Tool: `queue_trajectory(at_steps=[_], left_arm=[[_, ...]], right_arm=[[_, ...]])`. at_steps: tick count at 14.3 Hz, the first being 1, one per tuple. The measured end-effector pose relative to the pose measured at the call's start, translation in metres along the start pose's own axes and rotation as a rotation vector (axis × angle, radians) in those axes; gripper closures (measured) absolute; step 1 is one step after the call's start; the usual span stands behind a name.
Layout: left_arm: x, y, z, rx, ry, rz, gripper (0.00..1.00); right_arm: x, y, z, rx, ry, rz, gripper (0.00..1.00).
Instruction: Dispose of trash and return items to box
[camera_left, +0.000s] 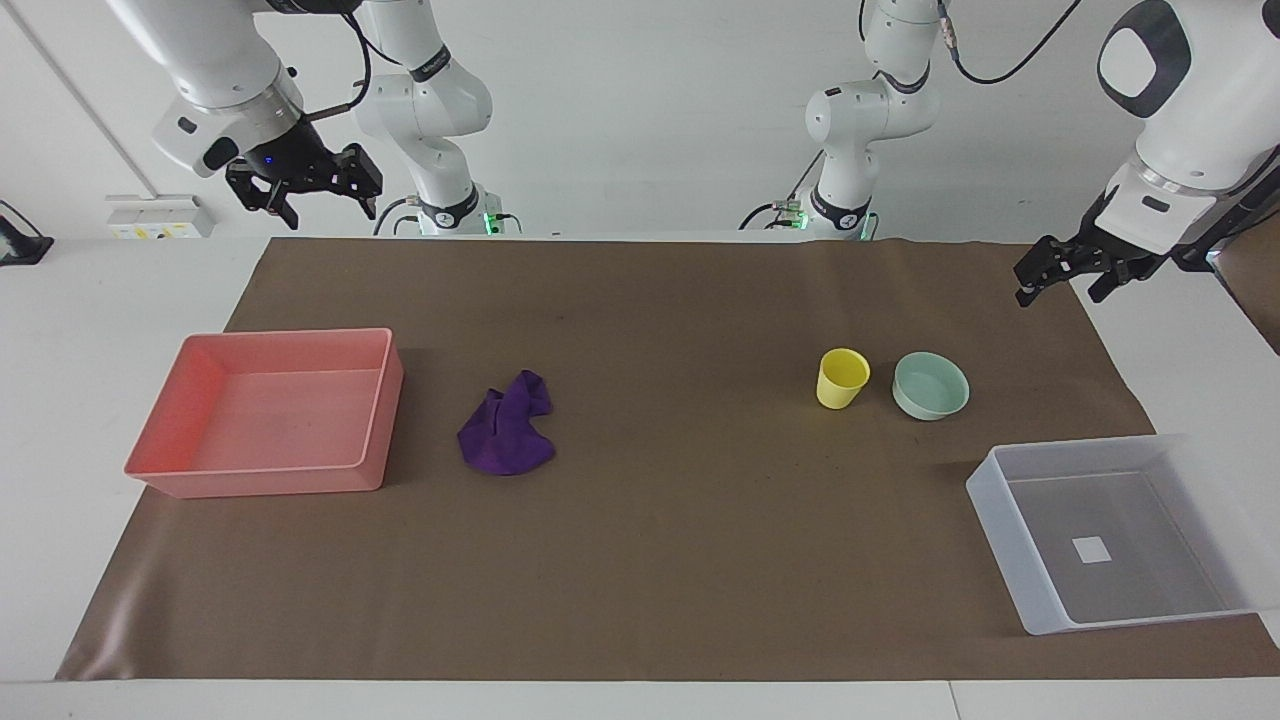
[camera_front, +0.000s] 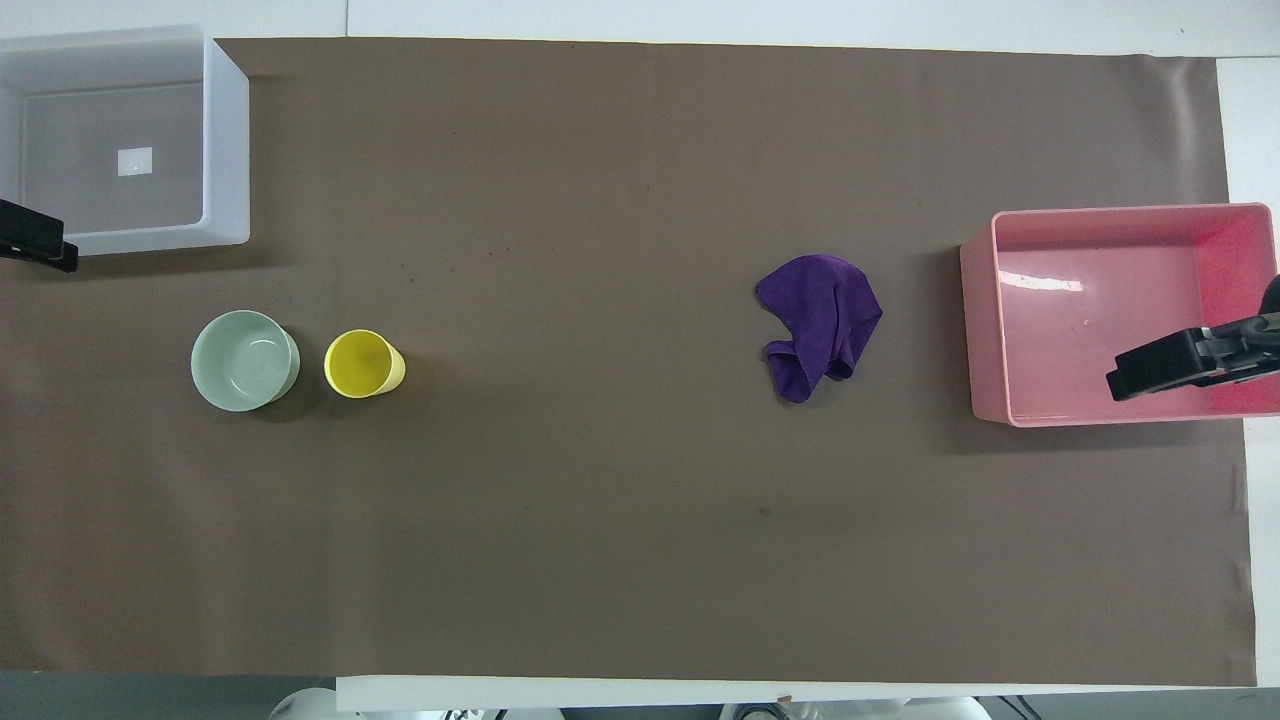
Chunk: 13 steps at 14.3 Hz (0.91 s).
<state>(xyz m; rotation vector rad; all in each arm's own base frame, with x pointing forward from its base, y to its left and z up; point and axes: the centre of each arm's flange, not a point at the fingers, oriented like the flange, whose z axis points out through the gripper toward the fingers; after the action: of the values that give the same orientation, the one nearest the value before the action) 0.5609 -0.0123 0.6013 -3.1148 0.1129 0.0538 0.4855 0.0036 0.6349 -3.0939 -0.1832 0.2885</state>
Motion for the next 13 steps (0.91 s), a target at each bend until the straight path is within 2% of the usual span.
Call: queue_trajectory(at_steps=[4,7,11,13], left_arm=[[0.001,0.0,0.0,0.0,0.005,0.001,0.0],[0.001,-0.002,0.0,0.0,0.006,-0.003,0.0],[0.0,-0.011,0.017,0.002,0.012,-0.022,0.0],[-0.009,-0.022,0.055,0.007,0.035,-0.044,0.0]], right_arm=[[0.002,0.0,-0.001,-0.002,0.015,0.0,0.0],[0.017,-0.008,0.008,-0.013,0.099,-0.02,0.0],[0.061,-0.06,0.069,-0.027,0.122,-0.057,0.0],[0.091,-0.086,0.103,-0.032,0.14,-0.068,0.0]])
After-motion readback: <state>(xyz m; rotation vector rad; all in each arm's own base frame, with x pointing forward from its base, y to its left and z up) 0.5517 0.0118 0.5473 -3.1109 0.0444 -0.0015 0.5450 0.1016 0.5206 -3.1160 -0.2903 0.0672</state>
